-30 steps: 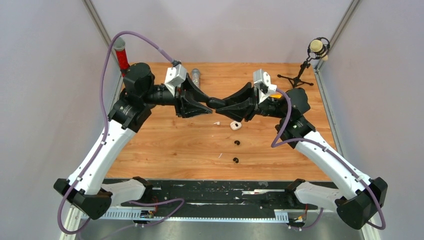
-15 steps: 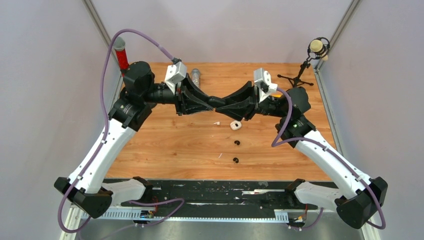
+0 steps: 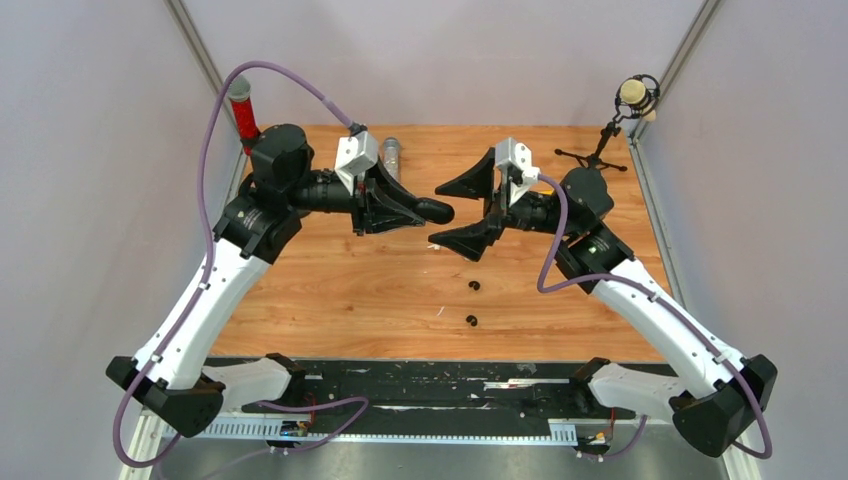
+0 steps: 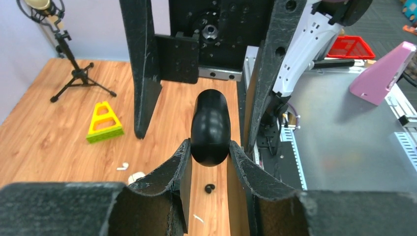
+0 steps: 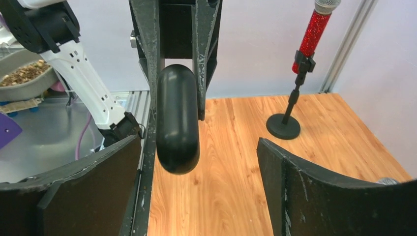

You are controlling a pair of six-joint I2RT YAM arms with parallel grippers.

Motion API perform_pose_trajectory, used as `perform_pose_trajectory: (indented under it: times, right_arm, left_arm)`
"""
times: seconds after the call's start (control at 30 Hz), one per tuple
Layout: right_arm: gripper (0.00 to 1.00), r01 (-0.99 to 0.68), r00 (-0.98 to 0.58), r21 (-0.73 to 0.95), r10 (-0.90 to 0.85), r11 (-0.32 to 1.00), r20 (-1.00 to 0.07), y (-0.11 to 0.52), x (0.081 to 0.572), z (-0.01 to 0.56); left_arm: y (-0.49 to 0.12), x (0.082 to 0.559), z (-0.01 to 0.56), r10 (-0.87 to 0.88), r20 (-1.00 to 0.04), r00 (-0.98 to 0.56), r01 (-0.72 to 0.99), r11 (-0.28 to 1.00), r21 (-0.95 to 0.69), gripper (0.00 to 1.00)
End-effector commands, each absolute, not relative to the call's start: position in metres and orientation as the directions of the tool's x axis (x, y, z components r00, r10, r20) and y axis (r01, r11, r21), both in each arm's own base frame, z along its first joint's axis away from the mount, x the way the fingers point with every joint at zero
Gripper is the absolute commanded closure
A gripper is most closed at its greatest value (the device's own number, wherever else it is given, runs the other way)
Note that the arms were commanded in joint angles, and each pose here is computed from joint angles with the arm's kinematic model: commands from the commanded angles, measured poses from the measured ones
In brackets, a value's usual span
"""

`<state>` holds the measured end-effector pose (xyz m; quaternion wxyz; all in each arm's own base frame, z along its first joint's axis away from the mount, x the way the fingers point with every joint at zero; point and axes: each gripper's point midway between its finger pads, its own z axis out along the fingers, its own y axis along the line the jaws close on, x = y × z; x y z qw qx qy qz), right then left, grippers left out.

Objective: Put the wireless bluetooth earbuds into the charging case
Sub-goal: Pick up the charging case at the center of the board, then open the charging case.

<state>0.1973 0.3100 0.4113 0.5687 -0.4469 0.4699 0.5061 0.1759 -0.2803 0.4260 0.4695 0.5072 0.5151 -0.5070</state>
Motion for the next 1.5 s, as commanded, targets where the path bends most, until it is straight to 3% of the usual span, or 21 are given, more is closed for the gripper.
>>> perform_pose_trajectory:
  times: [0.0, 0.17, 0.27, 0.43, 0.67, 0.73, 0.83, 0.9, 1.07, 1.23, 1.47]
  right_arm:
    - [0.08, -0.986, 0.123, -0.108, 0.125, 0.126, -0.984, 0.298, 0.189, 0.431]
    - [0.08, -0.990, 0.141, -0.139, 0.103, 0.024, -0.985, 0.300, 0.173, 0.432]
    - [0.11, -0.990, 0.134, -0.130, 0.102, 0.046, -0.986, 0.305, 0.185, 0.436]
    - [0.26, -0.993, 0.115, -0.112, 0.093, 0.037, -0.989, 0.313, 0.194, 0.434]
    - [0.27, -0.995, 0.096, -0.097, 0.082, -0.010, -0.992, 0.318, 0.192, 0.428]
    - [0.37, -0.996, 0.089, -0.091, 0.081, -0.020, -0.993, 0.318, 0.190, 0.428]
    - [0.71, -0.996, 0.086, -0.089, 0.081, -0.029, -0.993, 0.318, 0.189, 0.428]
    - [0.82, -0.996, 0.089, -0.091, 0.081, -0.018, -0.993, 0.318, 0.190, 0.428]
    - [0.87, -0.997, 0.073, -0.075, 0.073, -0.016, -0.995, 0.320, 0.194, 0.425]
    - [0.80, -0.999, 0.000, -0.003, 0.063, -0.045, -0.998, 0.319, 0.198, 0.425]
    - [0.81, -0.996, -0.051, 0.047, 0.051, -0.077, -0.997, 0.323, 0.203, 0.423]
  left_arm:
    - [-0.270, 0.175, 0.430, 0.078, -0.995, 0.070, 0.997, 0.014, 0.071, 1.00]
    - [-0.263, 0.177, 0.412, 0.154, -0.983, 0.104, 0.993, 0.030, 0.110, 1.00]
    - [-0.263, 0.178, 0.412, 0.156, -0.979, 0.127, 0.991, 0.028, 0.133, 1.00]
    - [-0.262, 0.177, 0.416, 0.153, -0.976, 0.152, 0.987, 0.022, 0.158, 1.00]
    - [-0.265, 0.176, 0.422, 0.130, -0.981, 0.146, 0.989, 0.013, 0.149, 1.00]
    - [-0.265, 0.176, 0.421, 0.133, -0.981, 0.143, 0.989, 0.014, 0.146, 1.00]
    - [-0.264, 0.175, 0.418, 0.143, -0.977, 0.159, 0.987, 0.000, 0.160, 1.00]
    - [-0.263, 0.175, 0.414, 0.155, -0.973, 0.171, 0.985, -0.003, 0.173, 1.00]
    - [-0.260, 0.172, 0.412, 0.171, -0.965, 0.198, 0.980, -0.013, 0.199, 1.00]
    - [-0.254, 0.166, 0.401, 0.207, -0.940, 0.270, 0.963, -0.056, 0.264, 1.00]
    - [-0.250, 0.161, 0.399, 0.215, -0.934, 0.285, 0.959, -0.068, 0.277, 1.00]
